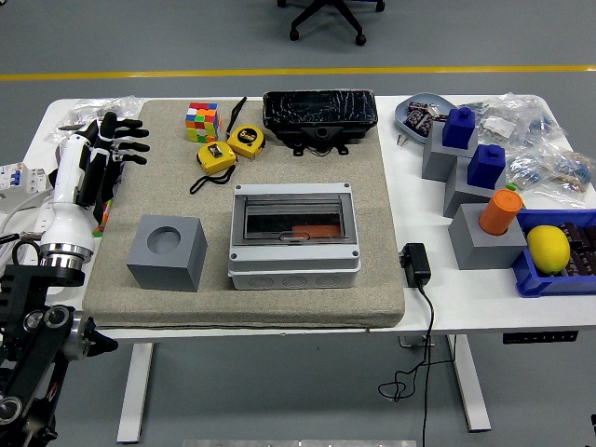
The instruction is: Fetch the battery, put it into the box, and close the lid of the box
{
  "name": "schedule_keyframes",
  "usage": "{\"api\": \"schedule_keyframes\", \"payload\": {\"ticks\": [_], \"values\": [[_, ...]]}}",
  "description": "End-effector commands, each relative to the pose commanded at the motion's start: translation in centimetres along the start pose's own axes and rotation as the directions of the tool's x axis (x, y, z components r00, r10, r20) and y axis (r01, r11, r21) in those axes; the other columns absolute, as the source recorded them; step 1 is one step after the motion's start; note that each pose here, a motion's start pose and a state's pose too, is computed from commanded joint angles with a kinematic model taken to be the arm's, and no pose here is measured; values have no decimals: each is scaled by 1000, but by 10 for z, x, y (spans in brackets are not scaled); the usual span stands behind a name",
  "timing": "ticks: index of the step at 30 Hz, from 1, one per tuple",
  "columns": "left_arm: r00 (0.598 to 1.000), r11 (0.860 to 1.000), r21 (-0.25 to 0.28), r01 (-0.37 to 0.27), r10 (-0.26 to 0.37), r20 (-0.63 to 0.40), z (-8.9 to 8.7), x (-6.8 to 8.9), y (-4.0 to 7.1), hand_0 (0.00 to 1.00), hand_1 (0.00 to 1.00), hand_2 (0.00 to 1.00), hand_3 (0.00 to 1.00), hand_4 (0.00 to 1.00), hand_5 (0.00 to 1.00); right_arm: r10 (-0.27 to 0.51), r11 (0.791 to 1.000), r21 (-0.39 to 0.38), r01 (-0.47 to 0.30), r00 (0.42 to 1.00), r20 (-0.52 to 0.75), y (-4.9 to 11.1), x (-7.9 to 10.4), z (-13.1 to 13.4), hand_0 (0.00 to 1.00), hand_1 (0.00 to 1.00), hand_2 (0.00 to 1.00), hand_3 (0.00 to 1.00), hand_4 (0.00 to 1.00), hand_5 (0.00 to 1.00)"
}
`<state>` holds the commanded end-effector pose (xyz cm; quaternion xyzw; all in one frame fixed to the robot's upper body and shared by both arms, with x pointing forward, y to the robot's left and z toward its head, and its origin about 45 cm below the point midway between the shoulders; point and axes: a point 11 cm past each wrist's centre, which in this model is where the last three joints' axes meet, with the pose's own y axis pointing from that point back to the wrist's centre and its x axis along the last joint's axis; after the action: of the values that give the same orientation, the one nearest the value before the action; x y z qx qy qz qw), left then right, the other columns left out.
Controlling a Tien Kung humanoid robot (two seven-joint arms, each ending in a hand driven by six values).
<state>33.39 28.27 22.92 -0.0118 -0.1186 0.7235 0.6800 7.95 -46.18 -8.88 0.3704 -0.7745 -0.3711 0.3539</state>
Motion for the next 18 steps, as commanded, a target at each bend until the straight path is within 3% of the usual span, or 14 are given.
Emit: {"api": "schedule_keyframes", "payload": {"ticks": [5,6,8,18], "values": [[1000,1000,-1,-12,12,0,0,2,4,340,439,492,504,998,997,5,1000,-5,-5,1000,14,1,1,4,866,796,772,822,998,998],[1000,1000,0,-16,16,0,-1,3,4,360,487,505,523,998,998,5,1000,-5,-5,1000,15,1,1,4,866,797,772,821,998,998],[1000,1000,3,-26,26,0,-2,6,5,360,487,505,523,998,998,8,1000,-2,-8,1000,20,0,2,1,866,797,772,821,998,998],[999,999,-6,-39,39,-7,1,8,3,364,495,514,527,998,998,17,1000,-6,-17,1000,11,0,7,1,866,797,772,819,998,998]]}}
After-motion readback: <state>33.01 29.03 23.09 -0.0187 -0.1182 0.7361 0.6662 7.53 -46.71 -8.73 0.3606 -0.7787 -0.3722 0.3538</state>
